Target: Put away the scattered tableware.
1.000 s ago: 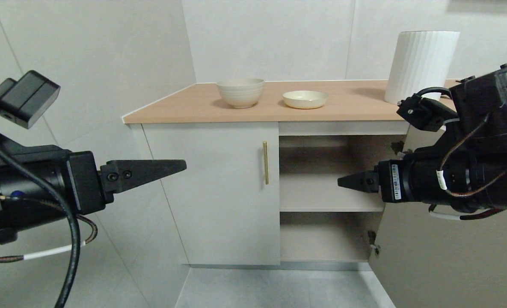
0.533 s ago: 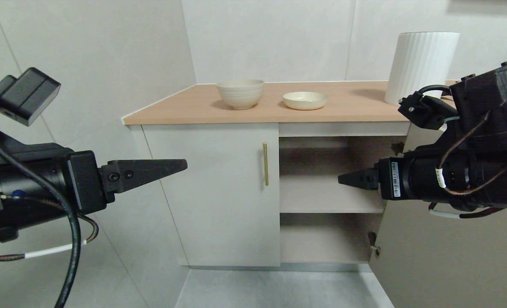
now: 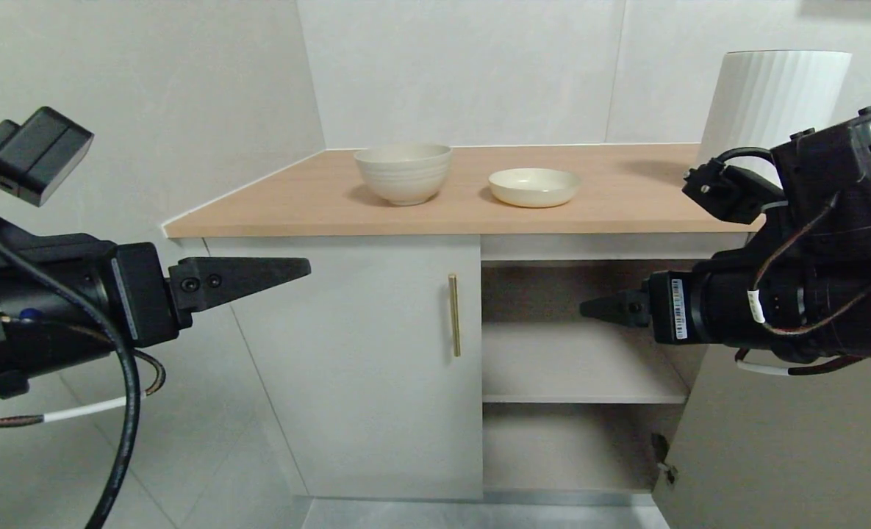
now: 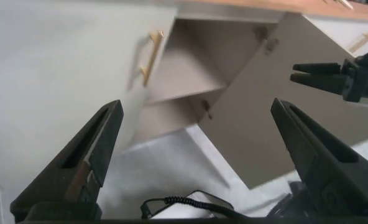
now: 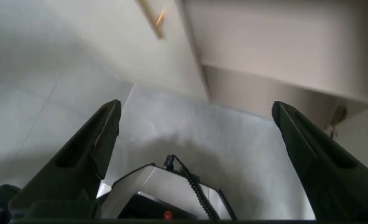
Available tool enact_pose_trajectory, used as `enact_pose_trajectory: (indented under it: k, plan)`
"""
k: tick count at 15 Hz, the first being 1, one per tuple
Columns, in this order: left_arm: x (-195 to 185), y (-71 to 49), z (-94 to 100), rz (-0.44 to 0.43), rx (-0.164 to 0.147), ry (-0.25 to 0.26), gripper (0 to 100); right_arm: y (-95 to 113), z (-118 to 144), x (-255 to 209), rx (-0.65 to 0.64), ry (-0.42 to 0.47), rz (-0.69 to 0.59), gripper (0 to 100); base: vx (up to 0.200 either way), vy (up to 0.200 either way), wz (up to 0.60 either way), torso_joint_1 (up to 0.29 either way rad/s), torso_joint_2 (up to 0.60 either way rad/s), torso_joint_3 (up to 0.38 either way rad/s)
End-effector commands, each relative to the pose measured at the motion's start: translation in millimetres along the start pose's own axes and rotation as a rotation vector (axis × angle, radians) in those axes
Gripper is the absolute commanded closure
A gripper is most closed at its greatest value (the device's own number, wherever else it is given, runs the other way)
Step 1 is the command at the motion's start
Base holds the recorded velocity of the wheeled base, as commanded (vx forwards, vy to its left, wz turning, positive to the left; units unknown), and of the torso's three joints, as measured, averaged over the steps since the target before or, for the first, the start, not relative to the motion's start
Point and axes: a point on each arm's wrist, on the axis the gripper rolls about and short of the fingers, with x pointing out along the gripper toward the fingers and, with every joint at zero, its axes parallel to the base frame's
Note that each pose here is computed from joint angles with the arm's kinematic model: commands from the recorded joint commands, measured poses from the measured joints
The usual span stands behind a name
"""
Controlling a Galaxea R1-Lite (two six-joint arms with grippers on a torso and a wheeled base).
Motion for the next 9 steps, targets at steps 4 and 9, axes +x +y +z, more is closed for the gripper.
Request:
enact_pose_trajectory:
  k: [4,9]
  plan:
    - [-2,-0.4,0.1,-0.005,0.001,-0.004,0,-1,-3,-18,-0.001,-0.01,0.057,0,0.15,0.0,0.0,0.002,0.0,-0.001]
    - [0,-1.7,-2.2,-0.023,0.003,-0.004,0,-2,-5,-26,-0.013,-0.024,0.083,0,0.0,0.0,0.0,0.0,0.0,0.0]
